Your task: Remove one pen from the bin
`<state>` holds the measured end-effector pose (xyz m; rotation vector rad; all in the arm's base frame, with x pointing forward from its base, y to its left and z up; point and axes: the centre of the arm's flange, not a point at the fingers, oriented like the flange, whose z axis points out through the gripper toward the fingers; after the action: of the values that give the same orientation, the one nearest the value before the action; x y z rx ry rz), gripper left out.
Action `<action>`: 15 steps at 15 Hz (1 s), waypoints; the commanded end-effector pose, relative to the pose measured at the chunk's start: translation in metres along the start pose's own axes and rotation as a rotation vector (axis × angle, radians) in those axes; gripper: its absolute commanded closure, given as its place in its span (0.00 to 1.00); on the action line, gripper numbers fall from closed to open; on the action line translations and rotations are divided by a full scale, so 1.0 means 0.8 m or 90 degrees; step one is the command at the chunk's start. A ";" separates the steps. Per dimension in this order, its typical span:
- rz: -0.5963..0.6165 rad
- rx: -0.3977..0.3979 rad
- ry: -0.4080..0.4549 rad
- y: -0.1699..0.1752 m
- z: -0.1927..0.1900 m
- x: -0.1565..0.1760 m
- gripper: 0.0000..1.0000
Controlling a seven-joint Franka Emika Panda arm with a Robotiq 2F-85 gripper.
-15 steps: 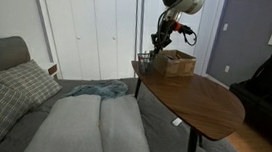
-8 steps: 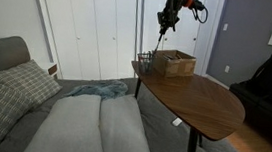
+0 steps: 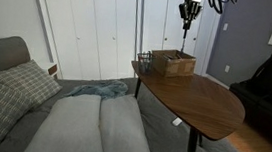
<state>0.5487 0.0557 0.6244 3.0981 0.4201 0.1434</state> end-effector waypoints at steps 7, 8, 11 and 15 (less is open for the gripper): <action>-0.099 0.102 -0.316 0.060 0.199 0.008 0.97; -0.121 0.119 -0.338 0.050 0.212 0.013 0.97; -0.201 0.162 -0.400 0.024 0.227 0.027 0.97; -0.256 0.240 -0.455 0.007 0.249 0.039 0.97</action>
<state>0.5768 0.0518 0.4313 3.0014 0.9792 -0.9701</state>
